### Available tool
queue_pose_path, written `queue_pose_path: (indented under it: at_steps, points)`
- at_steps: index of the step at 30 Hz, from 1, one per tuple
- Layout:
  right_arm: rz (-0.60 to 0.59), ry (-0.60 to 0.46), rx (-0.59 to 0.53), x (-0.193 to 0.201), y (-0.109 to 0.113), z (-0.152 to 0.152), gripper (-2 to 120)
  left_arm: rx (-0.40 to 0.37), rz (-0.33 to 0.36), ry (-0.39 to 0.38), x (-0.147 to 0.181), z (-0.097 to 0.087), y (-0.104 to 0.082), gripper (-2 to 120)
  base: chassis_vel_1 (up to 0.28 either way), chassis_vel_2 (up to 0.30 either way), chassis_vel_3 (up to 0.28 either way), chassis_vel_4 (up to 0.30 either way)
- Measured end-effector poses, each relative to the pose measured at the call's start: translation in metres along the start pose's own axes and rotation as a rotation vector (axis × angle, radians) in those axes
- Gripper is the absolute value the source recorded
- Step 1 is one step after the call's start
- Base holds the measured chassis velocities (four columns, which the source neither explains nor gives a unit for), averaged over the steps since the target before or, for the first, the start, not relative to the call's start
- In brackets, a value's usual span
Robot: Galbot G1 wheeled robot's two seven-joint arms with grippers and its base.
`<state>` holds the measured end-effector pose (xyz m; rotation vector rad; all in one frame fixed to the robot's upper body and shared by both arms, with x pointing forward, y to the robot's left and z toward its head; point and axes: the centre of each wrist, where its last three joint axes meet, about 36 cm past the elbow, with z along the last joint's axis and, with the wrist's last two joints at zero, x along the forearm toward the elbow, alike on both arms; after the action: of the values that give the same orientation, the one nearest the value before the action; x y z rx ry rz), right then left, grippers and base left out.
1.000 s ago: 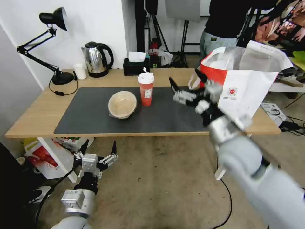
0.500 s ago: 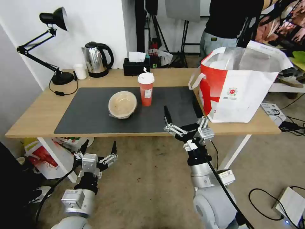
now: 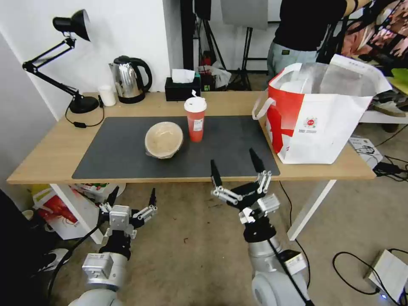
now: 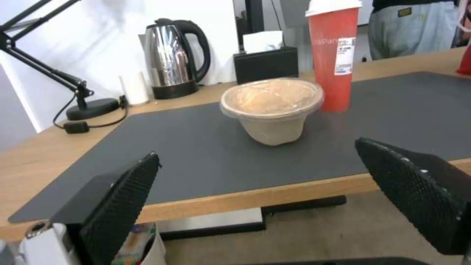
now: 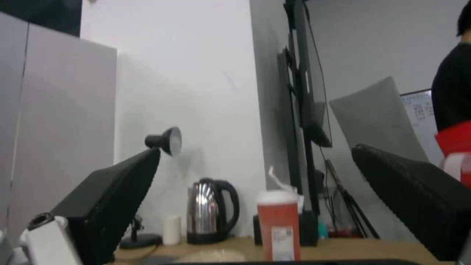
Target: Pick up the trash from the table and place it into the takeout bag.
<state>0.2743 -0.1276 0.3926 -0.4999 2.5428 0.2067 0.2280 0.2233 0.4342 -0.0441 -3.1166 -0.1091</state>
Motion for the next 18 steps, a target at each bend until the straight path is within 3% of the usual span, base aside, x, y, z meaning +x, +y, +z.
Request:
queue_pose_path:
  at_steps: [8,18]
  points:
    - [-0.019,0.041,0.057,0.021,-0.006,0.022,100,0.0,0.0,0.0,0.0,0.0,0.0,100,0.0,0.0,0.0,0.0]
    - [-0.004,0.059,0.117,0.034,-0.009,0.022,100,0.0,0.0,0.0,0.0,0.0,0.0,100,0.0,0.0,0.0,0.0]
